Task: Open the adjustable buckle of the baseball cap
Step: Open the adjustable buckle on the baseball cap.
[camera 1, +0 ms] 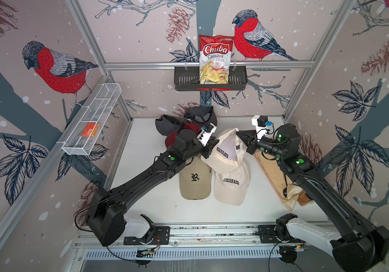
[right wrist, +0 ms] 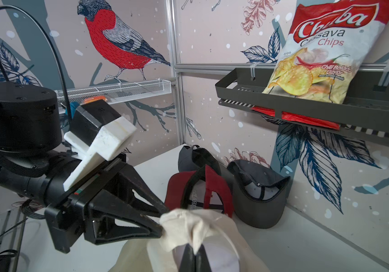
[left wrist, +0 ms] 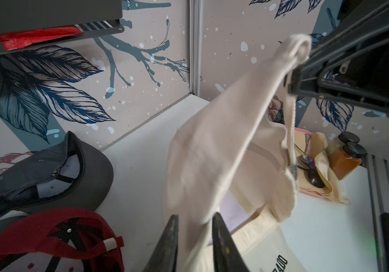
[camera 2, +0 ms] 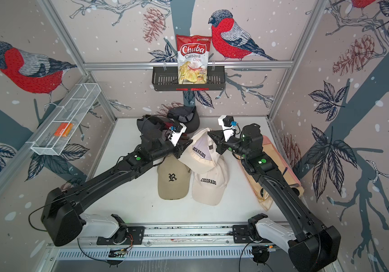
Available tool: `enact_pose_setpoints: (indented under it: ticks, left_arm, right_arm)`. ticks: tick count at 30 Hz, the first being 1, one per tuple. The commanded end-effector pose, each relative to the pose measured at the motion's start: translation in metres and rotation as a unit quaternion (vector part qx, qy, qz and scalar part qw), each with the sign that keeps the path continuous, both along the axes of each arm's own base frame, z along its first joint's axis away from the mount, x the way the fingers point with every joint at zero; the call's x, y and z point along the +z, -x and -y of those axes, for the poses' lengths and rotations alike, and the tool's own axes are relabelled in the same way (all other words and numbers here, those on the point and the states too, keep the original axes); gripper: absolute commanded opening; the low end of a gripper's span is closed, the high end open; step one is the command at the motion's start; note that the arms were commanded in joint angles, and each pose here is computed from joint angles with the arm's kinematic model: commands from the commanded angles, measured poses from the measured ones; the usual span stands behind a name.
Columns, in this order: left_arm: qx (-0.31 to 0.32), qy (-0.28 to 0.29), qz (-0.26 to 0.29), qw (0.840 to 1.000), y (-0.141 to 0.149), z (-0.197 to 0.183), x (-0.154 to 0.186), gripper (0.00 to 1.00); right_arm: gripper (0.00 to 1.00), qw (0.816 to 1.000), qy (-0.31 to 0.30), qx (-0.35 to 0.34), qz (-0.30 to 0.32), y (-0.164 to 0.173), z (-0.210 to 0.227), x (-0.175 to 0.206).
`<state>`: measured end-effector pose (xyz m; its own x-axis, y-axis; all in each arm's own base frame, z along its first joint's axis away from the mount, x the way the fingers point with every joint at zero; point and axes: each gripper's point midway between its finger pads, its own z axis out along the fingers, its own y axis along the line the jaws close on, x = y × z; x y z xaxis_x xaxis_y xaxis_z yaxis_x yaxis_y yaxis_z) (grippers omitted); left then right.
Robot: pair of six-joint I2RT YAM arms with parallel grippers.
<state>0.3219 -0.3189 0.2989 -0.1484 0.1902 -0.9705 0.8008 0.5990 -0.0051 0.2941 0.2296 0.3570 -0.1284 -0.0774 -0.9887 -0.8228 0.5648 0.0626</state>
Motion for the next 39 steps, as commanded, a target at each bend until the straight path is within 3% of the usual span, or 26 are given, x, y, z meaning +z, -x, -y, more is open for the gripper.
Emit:
enact_pose_setpoints:
  ticks: [1, 10, 17, 27, 31, 36, 39]
  left_arm:
    - [0.032, 0.001, 0.051, 0.998, -0.008, -0.006, 0.019, 0.38]
    - [0.045, -0.024, 0.152, 0.987, 0.0, -0.004, 0.056, 0.54]
    - [0.041, -0.084, 0.206, 0.974, -0.017, 0.005, 0.066, 0.55]
    - [-0.002, -0.089, 0.232, 0.969, -0.018, 0.026, 0.067, 0.56]
    - [-0.029, -0.073, 0.215, 0.974, -0.016, 0.037, 0.064, 0.45]
    - [-0.035, -0.049, 0.207, 0.976, -0.013, 0.041, 0.068, 0.04]
    - [-0.04, -0.035, 0.199, 0.979, -0.01, 0.042, 0.071, 0.0]
  right_arm:
    - [0.0, 0.998, -0.042, 0.044, -0.002, 0.006, -0.01, 0.021]
    - [0.0, 0.994, -0.056, 0.093, -0.03, 0.008, -0.022, 0.023]
    - [0.0, 0.989, -0.053, 0.132, -0.051, 0.015, -0.029, 0.02]
    - [0.0, 0.984, -0.027, 0.153, -0.083, 0.017, -0.038, 0.006]
    - [0.0, 0.984, -0.022, 0.158, -0.082, 0.019, -0.041, 0.003]
    - [0.06, 0.987, -0.025, 0.143, -0.071, 0.014, -0.039, 0.002]
    - [0.11, 0.989, -0.022, 0.128, -0.065, 0.011, -0.037, 0.0]
